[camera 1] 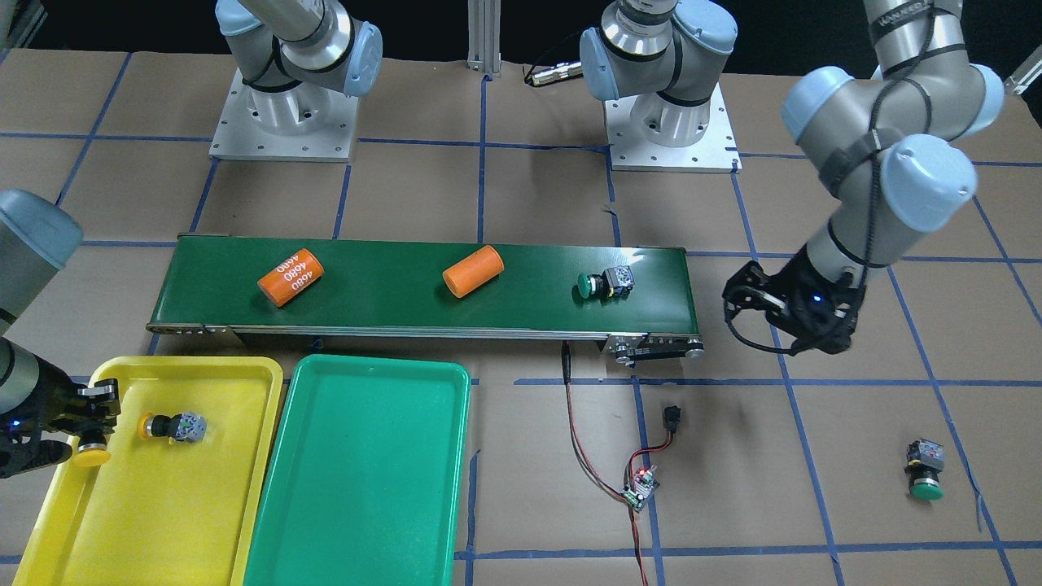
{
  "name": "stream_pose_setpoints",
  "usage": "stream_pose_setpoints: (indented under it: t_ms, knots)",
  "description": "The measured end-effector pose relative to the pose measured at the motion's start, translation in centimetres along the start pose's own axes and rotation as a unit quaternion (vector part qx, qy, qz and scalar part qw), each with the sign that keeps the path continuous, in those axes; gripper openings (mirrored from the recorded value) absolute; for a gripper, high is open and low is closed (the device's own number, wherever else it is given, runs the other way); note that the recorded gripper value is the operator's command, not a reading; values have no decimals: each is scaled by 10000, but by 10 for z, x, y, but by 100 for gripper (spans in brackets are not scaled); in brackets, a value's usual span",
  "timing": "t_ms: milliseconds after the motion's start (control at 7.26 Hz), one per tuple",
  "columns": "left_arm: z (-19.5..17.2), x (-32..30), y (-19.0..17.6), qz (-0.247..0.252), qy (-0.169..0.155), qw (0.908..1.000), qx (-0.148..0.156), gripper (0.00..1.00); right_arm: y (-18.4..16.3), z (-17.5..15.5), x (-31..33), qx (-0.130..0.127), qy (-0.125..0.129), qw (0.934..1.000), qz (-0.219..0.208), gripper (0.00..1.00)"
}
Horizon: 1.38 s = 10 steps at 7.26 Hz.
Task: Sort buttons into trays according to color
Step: 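Grasp the second green button with left while right moves over the orange cylinder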
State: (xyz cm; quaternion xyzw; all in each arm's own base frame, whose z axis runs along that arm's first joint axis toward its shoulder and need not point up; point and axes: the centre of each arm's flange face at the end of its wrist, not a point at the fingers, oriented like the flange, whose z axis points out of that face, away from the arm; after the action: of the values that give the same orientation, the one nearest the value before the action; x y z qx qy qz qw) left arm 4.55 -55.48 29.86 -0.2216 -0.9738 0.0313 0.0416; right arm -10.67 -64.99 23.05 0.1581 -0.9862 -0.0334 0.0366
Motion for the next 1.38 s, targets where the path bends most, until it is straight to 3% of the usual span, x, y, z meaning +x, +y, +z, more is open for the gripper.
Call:
stream_pose_setpoints:
  t_ms: [276,689,964,1240,1378]
  knots:
    - [6,-108,-24,-620,-94,9980,125,100,6,-10,-5,-36,-52,9999,-82,100]
    - [47,-218,-36,-987,-165,9949,99,100,32,-47,-31,-163,-342,9992,-99,100]
    - [68,-246,-44,-992,-238,9948,13,100,65,-74,-84,-112,-387,9992,11,100]
    - [84,-256,-39,-999,-189,9948,-68,100,111,-104,-153,31,-274,9985,473,100]
    - [90,-262,-31,-1037,-154,9944,-99,95,129,-110,-194,75,-237,9969,745,100]
